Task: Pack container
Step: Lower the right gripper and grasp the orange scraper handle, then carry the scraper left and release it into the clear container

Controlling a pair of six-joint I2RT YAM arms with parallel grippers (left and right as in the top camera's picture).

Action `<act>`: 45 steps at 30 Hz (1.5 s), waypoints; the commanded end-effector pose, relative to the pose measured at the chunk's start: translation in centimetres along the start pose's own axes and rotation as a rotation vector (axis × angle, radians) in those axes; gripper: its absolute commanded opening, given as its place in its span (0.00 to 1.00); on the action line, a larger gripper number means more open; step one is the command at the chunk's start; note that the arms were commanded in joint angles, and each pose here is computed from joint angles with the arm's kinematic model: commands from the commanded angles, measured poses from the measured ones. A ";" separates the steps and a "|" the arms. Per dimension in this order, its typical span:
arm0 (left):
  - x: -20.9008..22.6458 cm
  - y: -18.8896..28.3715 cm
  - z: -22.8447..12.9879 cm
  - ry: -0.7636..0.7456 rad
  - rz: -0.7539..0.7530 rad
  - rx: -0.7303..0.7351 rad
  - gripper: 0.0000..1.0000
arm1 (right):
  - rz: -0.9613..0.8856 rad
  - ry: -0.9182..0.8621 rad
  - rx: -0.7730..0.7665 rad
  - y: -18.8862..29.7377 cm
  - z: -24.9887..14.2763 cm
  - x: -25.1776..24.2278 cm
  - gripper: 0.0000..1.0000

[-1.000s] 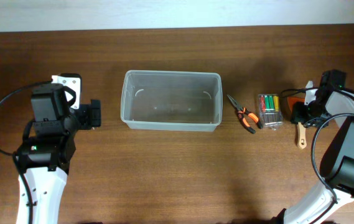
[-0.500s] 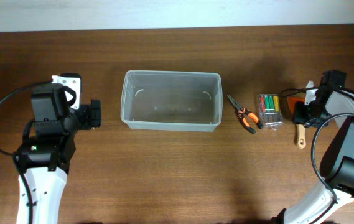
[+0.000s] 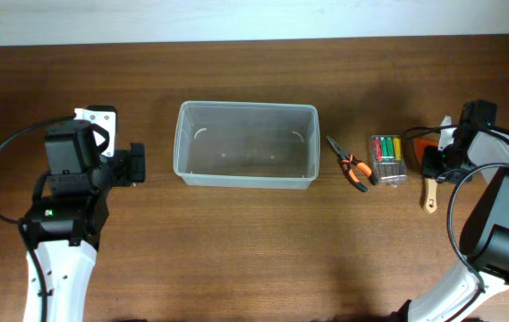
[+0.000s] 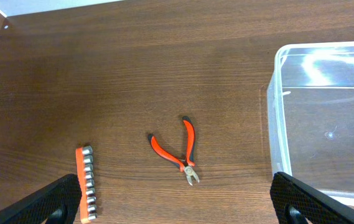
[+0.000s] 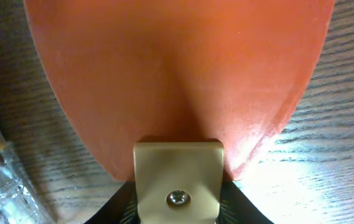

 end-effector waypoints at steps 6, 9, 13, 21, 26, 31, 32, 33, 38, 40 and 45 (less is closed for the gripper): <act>0.3 0.4 0.6 -0.011 0.013 -0.018 0.99 | 0.039 -0.053 0.114 -2.3 -1.2 0.2 0.32; 0.3 0.4 0.6 -0.011 0.013 -0.018 0.99 | 0.084 -0.056 0.105 -0.1 0.2 0.3 0.32; 0.3 0.4 0.6 -0.011 0.013 -0.018 0.99 | 0.128 -0.050 0.056 4.2 2.7 0.5 0.31; 0.3 0.3 0.6 -0.011 0.013 -0.018 0.99 | 0.192 0.077 -0.083 16.3 6.3 5.3 0.21; 0.3 0.4 0.6 -0.011 0.013 -0.018 0.99 | 0.228 0.273 -0.202 22.5 6.9 12.5 0.10; 0.3 0.4 0.6 -0.011 0.013 -0.018 0.99 | 0.276 0.604 -0.313 24.6 5.8 21.6 0.04; 0.3 0.4 0.6 -0.011 0.013 -0.018 0.99 | 0.285 0.678 -0.321 24.5 5.3 23.3 0.04; 0.3 0.3 0.6 -0.011 0.013 -0.018 0.99 | 0.293 0.753 -0.327 24.4 4.7 24.9 0.04; 0.3 0.3 0.6 -0.011 0.013 -0.018 0.99 | 0.255 1.094 -0.335 22.9 2.0 31.9 0.04; 0.3 0.3 0.6 -0.011 0.013 -0.018 0.99 | 0.226 1.188 -0.329 22.0 1.4 33.5 0.04; 0.3 0.4 0.6 -0.011 0.013 -0.018 0.99 | 0.218 1.453 -0.274 18.5 0.6 36.3 0.04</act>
Point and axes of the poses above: each gripper's point midway between its finger pads, its own y axis back along the fingers, its own x axis along the line the jaws close on, z = x × y, the point moved 10 cm from there along y, back along the fingers, and after that the axes turned 2 degrees about y, right-handed, at the moved point
